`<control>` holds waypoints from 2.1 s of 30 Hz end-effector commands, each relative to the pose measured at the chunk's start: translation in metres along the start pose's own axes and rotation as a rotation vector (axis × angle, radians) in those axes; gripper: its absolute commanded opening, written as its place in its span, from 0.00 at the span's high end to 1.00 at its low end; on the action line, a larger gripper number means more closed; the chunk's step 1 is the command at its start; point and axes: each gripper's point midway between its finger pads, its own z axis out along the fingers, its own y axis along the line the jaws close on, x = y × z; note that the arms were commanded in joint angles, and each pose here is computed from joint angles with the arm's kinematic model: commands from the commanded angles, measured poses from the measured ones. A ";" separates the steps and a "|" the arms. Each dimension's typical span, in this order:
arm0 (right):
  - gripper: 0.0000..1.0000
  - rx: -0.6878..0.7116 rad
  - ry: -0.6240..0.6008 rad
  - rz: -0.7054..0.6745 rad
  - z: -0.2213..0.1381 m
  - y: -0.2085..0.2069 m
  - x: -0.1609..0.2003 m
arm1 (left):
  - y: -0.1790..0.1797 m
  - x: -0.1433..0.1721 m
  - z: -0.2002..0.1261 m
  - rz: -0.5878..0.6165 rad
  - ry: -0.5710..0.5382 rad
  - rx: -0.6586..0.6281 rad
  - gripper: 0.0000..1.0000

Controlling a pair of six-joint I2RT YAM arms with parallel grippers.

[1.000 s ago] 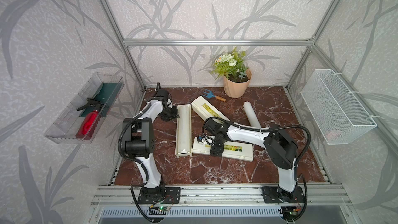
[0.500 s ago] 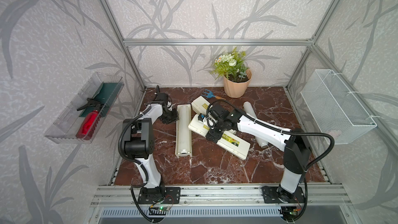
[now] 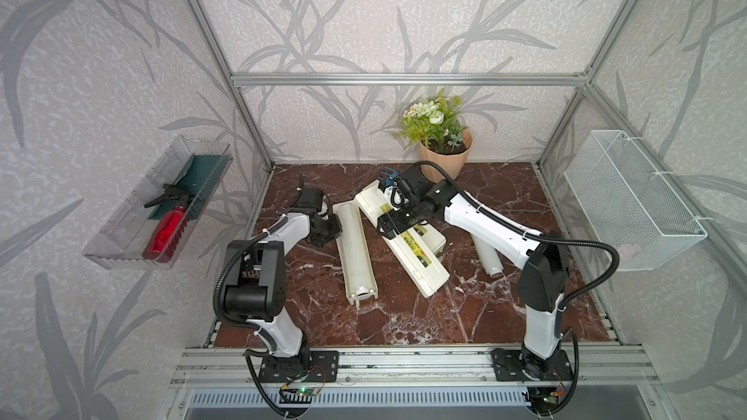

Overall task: Put plastic wrap rolls into dispensers
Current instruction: Adjust the plastic wrap cutting box at the center of the board, then close the lid on the plastic wrap cutting box.

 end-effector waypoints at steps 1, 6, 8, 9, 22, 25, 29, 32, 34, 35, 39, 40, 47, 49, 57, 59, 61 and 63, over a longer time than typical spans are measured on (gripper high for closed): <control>0.41 -0.011 0.015 0.117 0.002 -0.002 -0.005 | -0.008 0.026 0.002 -0.121 0.046 0.023 0.98; 0.39 0.006 0.005 0.152 0.006 -0.004 -0.018 | -0.023 0.044 0.006 -0.147 0.047 0.057 0.98; 0.39 0.009 0.003 0.172 0.008 -0.005 -0.022 | -0.028 0.050 0.009 -0.165 0.045 0.069 0.98; 0.38 0.005 0.002 0.176 0.009 -0.004 -0.023 | -0.030 0.053 0.010 -0.175 0.045 0.080 0.97; 0.35 0.097 0.072 0.225 0.022 0.002 -0.024 | -0.047 0.006 -0.061 -0.021 -0.152 0.043 0.57; 0.35 0.155 0.094 0.227 0.028 0.005 -0.019 | -0.038 -0.021 -0.084 0.028 -0.235 0.013 0.55; 0.35 0.216 0.107 0.234 0.038 0.007 -0.009 | -0.015 -0.049 -0.103 0.044 -0.274 -0.036 0.54; 0.34 0.235 0.083 0.211 0.047 0.013 -0.008 | -0.006 -0.057 -0.107 0.053 -0.289 -0.050 0.53; 0.34 0.243 0.076 0.218 0.052 0.013 -0.007 | -0.003 -0.058 -0.105 0.049 -0.287 -0.049 0.53; 0.34 0.239 0.077 0.229 0.054 0.013 -0.007 | -0.002 -0.058 -0.104 0.050 -0.283 -0.047 0.53; 0.33 0.243 0.060 0.239 0.058 0.015 -0.007 | 0.001 -0.055 -0.099 0.050 -0.271 -0.048 0.53; 0.33 0.242 0.052 0.242 0.060 0.015 -0.007 | 0.002 -0.055 -0.098 0.051 -0.268 -0.046 0.53; 0.33 0.245 0.023 0.262 0.074 0.019 -0.002 | 0.001 -0.051 -0.092 0.057 -0.248 -0.032 0.53; 0.33 0.246 0.020 0.267 0.075 0.021 -0.001 | 0.001 -0.050 -0.092 0.059 -0.243 -0.031 0.53; 0.33 0.276 -0.021 0.240 0.069 0.030 -0.010 | 0.002 -0.046 -0.090 0.056 -0.238 -0.026 0.53; 0.32 0.282 -0.019 0.228 0.073 0.032 -0.009 | 0.002 -0.045 -0.090 0.056 -0.238 -0.025 0.53; 0.32 0.288 -0.013 0.226 0.076 0.031 -0.008 | 0.002 -0.045 -0.091 0.056 -0.238 -0.025 0.53; 0.32 0.295 -0.019 0.223 0.076 0.030 -0.012 | 0.003 -0.043 -0.091 0.056 -0.238 -0.026 0.53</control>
